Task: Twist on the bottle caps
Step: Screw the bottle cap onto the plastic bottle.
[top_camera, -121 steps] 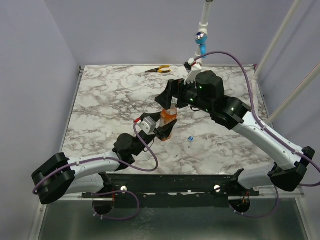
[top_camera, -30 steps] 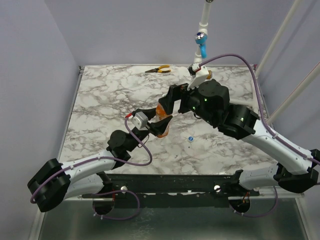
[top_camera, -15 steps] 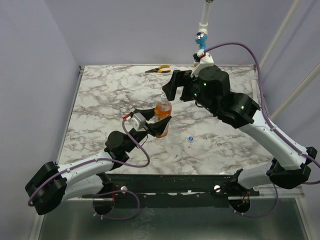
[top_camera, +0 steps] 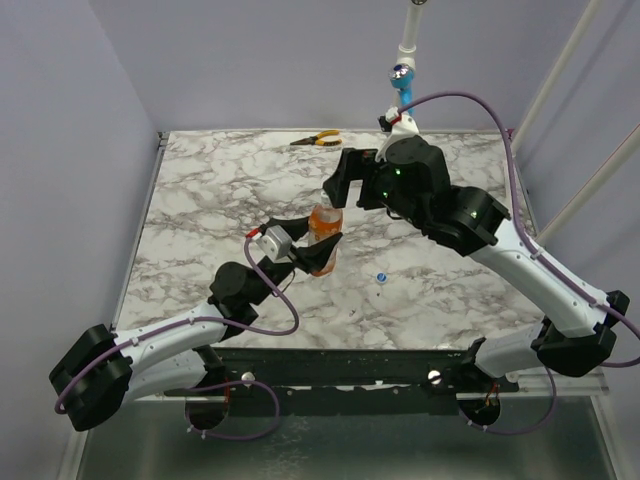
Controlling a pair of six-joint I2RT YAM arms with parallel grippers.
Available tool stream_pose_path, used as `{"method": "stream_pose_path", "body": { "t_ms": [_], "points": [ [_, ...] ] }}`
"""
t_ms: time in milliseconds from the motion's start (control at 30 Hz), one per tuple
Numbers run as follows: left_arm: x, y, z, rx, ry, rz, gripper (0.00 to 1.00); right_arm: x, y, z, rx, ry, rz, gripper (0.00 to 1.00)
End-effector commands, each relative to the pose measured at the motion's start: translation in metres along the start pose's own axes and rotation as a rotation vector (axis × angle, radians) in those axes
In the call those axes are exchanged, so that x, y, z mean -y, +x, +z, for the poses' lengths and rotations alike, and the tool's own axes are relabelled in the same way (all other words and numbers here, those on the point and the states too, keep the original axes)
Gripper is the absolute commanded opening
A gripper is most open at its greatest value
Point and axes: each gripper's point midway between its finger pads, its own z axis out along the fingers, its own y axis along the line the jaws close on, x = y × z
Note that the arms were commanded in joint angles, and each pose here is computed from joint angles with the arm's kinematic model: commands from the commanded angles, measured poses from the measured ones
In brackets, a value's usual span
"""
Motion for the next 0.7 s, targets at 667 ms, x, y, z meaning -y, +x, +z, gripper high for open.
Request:
{"method": "stream_pose_path", "body": {
  "t_ms": [667],
  "points": [
    [-0.005,-0.013,-0.002,0.042,-0.03,0.003,0.35,0.01,0.012,-0.013,-0.009,0.004,0.039,1.0]
  ]
}}
